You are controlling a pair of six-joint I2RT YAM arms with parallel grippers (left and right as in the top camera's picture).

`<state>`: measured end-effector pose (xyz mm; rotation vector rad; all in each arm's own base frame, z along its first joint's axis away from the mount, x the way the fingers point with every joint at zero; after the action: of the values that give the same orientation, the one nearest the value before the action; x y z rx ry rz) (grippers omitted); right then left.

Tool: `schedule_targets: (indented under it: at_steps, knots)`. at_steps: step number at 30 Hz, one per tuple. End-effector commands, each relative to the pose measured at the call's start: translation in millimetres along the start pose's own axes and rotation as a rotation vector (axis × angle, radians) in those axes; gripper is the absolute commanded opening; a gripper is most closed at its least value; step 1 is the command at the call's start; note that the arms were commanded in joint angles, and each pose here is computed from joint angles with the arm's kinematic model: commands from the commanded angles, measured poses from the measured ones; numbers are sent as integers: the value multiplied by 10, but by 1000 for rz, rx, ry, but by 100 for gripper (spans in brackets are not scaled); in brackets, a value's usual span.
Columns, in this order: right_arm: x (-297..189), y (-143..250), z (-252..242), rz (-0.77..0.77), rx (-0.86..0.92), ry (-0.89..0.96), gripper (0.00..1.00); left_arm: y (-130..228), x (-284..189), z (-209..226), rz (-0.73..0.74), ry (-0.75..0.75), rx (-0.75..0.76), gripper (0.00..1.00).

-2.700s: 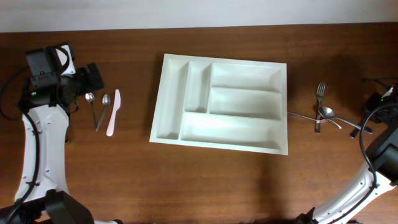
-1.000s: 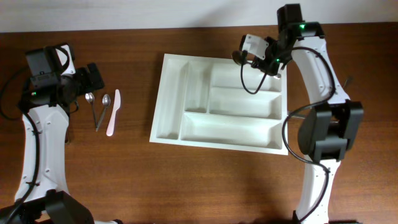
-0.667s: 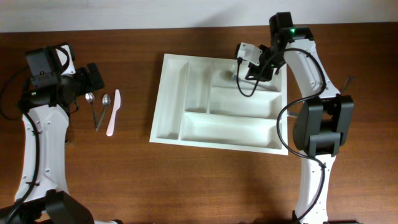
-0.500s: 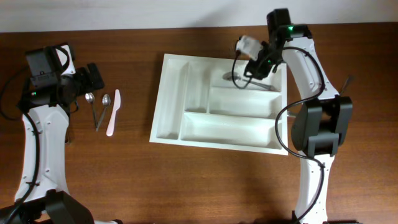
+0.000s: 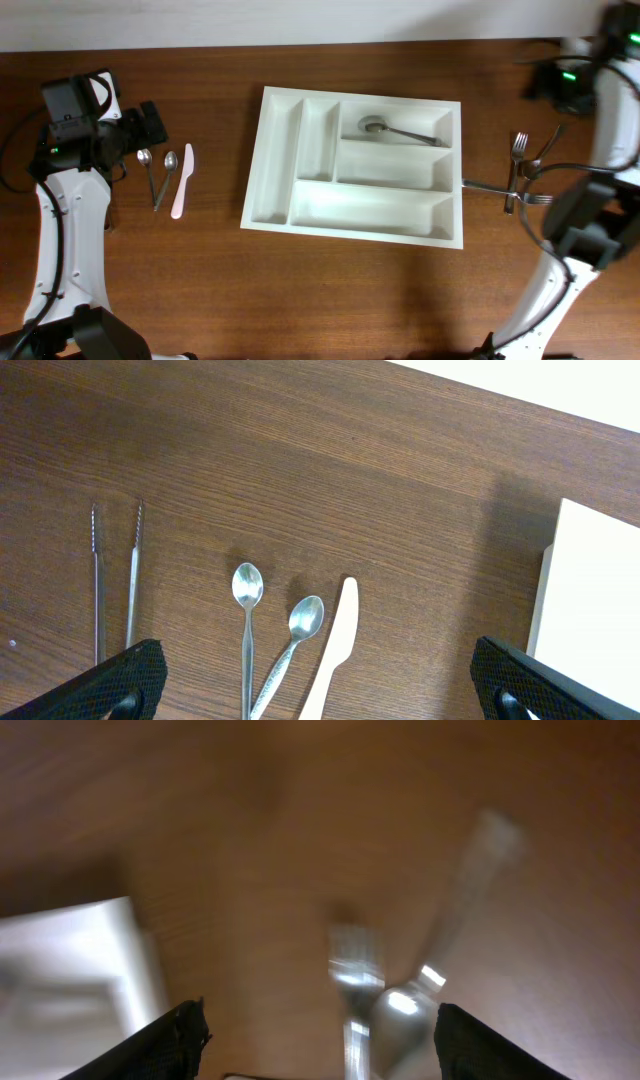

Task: Pack container
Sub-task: 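Return the right gripper to the cutlery and grasp the small spoon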

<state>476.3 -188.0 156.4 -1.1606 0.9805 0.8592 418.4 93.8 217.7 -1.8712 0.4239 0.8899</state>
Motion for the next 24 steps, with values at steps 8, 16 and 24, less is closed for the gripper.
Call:
schedule_targets:
  at_steps: [8,16,24]
  knots:
    - [451,751,-616,170,448,28,69,-52,-9,-19,-7,13,13,99]
    - [752,738,-562,130,414,33,64,-52,-9,-19,-7,13,13,99]
    - [781,609,-640,79,375,132,60,-52,-9,-19,-7,13,13,99]
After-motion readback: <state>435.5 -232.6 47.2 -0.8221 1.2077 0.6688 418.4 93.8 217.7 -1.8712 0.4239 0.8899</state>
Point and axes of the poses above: each gripper's point midway between its finger pads, its own x axis out along the fingers, its own z axis along the line the jaws close on, y = z × x, the point moved 2 cm from there along -x, back along the fingers, and after that the axes turned 13 degrees about -x, right-handed, at the moved point
